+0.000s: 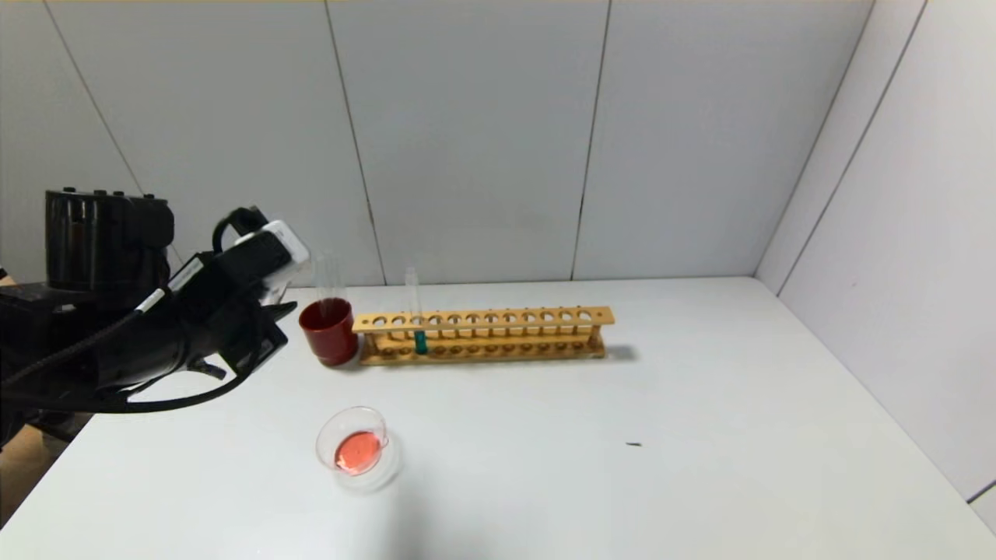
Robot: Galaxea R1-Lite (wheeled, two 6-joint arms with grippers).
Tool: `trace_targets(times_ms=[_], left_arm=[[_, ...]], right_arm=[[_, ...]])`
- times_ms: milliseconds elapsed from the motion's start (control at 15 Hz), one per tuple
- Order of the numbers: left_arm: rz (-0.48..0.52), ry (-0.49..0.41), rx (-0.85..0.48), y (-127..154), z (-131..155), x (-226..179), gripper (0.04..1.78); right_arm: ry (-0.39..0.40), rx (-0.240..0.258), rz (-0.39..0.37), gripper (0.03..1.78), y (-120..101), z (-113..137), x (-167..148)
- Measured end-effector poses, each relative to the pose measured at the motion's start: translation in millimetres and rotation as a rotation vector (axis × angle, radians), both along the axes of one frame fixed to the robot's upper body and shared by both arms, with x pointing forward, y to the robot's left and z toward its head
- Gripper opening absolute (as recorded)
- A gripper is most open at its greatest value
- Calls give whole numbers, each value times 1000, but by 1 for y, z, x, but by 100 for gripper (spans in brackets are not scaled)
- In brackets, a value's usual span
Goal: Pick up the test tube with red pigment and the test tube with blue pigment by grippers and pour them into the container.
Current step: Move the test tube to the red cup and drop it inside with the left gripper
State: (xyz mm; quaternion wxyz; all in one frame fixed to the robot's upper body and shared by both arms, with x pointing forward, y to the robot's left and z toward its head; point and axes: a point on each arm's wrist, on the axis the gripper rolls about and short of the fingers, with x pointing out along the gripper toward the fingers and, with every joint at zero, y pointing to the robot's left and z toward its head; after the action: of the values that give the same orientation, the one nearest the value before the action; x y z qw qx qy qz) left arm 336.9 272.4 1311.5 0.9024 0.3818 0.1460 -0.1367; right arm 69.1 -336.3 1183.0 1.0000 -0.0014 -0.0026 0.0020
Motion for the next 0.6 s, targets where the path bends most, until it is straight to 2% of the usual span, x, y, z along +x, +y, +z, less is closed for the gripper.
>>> trace_targets(times_ms=[133, 267, 400, 600], left_arm=[[-24, 16, -264, 1, 11, 6, 33], [17, 35, -444, 13, 14, 19, 33], [76, -3, -527, 28, 12, 39, 33], [109, -81, -601, 38, 3, 69, 33]], right_arm=[[1, 0, 0, 175, 0, 0, 0], [0, 0, 0, 175, 0, 0, 0], [0, 0, 0, 175, 0, 0, 0], [0, 0, 0, 175, 0, 0, 0]])
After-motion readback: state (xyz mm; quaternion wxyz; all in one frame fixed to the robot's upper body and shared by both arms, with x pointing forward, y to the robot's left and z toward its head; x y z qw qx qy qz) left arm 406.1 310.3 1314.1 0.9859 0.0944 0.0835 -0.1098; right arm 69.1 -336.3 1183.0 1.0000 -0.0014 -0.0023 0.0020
